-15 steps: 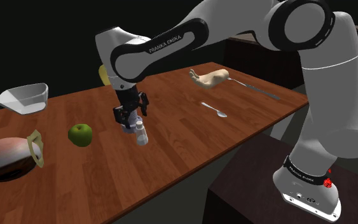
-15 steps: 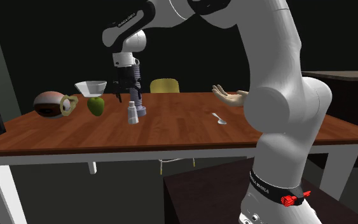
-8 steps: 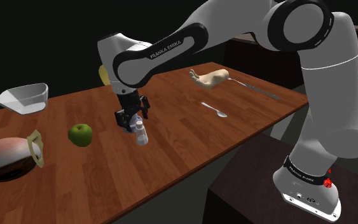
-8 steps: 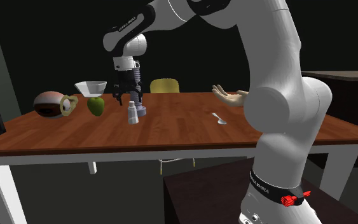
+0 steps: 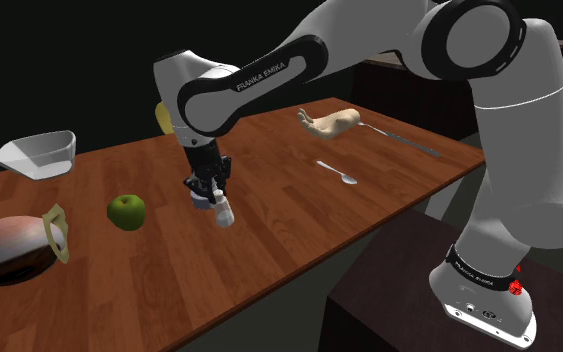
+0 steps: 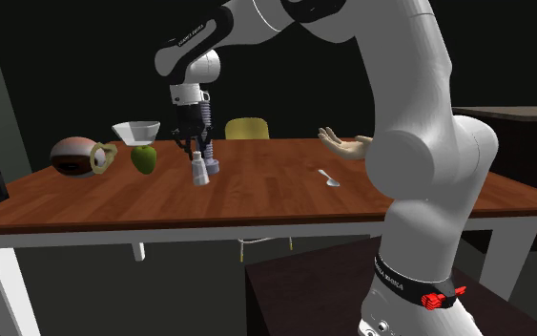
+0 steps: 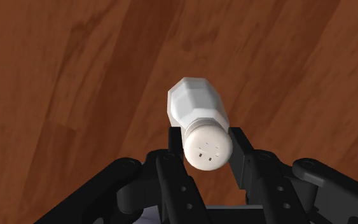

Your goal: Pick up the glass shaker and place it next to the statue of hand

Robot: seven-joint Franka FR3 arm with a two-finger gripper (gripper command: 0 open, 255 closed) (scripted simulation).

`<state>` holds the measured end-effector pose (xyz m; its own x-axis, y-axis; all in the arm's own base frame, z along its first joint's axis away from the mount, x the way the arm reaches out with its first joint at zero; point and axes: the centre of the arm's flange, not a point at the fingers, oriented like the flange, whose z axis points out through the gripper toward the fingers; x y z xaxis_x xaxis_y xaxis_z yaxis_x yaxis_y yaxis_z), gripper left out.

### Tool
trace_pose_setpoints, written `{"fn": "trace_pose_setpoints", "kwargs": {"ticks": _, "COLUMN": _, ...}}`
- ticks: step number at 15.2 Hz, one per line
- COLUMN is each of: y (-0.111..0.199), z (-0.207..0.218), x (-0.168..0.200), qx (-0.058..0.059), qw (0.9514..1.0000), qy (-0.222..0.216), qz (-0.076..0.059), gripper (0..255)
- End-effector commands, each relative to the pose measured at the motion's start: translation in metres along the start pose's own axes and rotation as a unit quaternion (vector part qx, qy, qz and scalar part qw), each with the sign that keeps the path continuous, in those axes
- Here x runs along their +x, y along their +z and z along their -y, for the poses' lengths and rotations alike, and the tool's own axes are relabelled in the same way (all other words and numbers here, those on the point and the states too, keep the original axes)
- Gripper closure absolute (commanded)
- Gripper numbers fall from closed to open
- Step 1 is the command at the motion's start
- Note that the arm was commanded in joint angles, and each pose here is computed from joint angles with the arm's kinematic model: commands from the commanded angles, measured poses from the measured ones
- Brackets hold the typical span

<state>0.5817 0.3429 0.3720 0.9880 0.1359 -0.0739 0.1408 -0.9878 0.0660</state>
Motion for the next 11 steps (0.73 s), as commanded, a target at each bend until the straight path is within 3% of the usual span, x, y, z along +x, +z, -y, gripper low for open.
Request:
{"fn": "trace_pose_setpoints", "kwargs": {"ticks": 1, "y": 0.004, "z": 0.0, "x": 0.0, "qx": -0.001, "qw": 1.0, "qy": 0.0, "qz": 0.003, "gripper": 255}}
{"fn": "trace_pose_setpoints", "kwargs": {"ticks": 4, "y": 0.003, "z": 0.001, "x": 0.0, "qx": -0.001, "qw": 1.0, "qy": 0.0, "qz": 0.003, "gripper": 255}}
{"fn": "trace_pose_setpoints", "kwargs": {"ticks": 11, "y": -0.034, "z": -0.002, "x": -0.003, "qx": -0.001, "qw": 1.0, "qy": 0.0, "qz": 0.003, "gripper": 255}}
